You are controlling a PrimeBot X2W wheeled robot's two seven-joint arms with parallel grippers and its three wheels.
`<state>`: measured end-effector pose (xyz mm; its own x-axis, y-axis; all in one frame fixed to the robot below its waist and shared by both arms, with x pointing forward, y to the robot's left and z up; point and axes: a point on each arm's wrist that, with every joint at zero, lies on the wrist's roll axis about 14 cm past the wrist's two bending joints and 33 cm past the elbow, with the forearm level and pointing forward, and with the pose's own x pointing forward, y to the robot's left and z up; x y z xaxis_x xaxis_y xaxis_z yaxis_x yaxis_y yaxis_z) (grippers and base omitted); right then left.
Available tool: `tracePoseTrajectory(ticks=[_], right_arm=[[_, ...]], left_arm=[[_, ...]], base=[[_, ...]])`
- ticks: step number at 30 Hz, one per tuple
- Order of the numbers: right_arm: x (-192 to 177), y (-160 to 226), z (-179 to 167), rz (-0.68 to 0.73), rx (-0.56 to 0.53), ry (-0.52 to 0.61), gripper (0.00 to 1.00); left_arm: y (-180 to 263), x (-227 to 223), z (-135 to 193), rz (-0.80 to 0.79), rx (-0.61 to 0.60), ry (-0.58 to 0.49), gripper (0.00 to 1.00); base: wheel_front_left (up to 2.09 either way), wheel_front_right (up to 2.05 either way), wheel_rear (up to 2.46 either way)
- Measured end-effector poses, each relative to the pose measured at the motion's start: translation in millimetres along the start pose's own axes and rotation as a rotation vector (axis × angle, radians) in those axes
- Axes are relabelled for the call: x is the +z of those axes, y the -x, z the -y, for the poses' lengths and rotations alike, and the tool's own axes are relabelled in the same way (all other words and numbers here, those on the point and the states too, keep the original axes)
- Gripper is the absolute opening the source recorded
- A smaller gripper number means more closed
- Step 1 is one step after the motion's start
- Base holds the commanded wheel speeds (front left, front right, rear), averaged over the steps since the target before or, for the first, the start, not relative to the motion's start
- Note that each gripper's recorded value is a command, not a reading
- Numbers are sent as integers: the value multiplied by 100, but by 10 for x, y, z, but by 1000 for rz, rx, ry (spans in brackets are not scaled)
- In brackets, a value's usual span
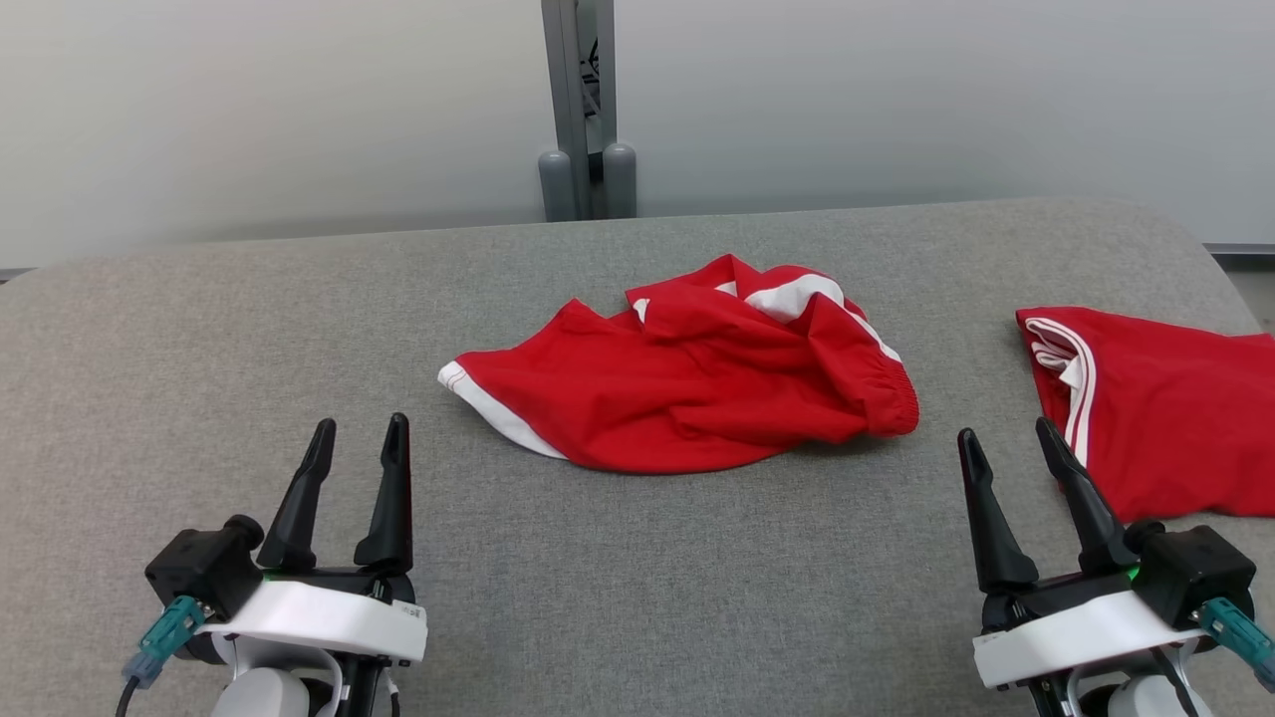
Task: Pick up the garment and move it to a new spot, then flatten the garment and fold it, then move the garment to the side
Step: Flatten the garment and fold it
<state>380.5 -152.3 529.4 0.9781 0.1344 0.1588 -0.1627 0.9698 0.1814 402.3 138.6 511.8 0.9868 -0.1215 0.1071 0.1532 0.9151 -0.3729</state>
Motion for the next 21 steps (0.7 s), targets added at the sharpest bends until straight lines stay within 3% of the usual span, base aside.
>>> tracePoseTrajectory(ticks=[13,16,21], right_arm=[[-113,-93,-43,-27,14,0,100],[-144,-160,-58,-33,25,3,100],[-241,-208,-49,-59,31,5,100]], left_arm=[[-84,-200,-130,-58,31,-21,100],[-168,-349,-194,-98,58,32,100],[-338,-619,-221,-184,62,30,100]], base=[[0,0,0],[0,0,0],[0,0,0]])
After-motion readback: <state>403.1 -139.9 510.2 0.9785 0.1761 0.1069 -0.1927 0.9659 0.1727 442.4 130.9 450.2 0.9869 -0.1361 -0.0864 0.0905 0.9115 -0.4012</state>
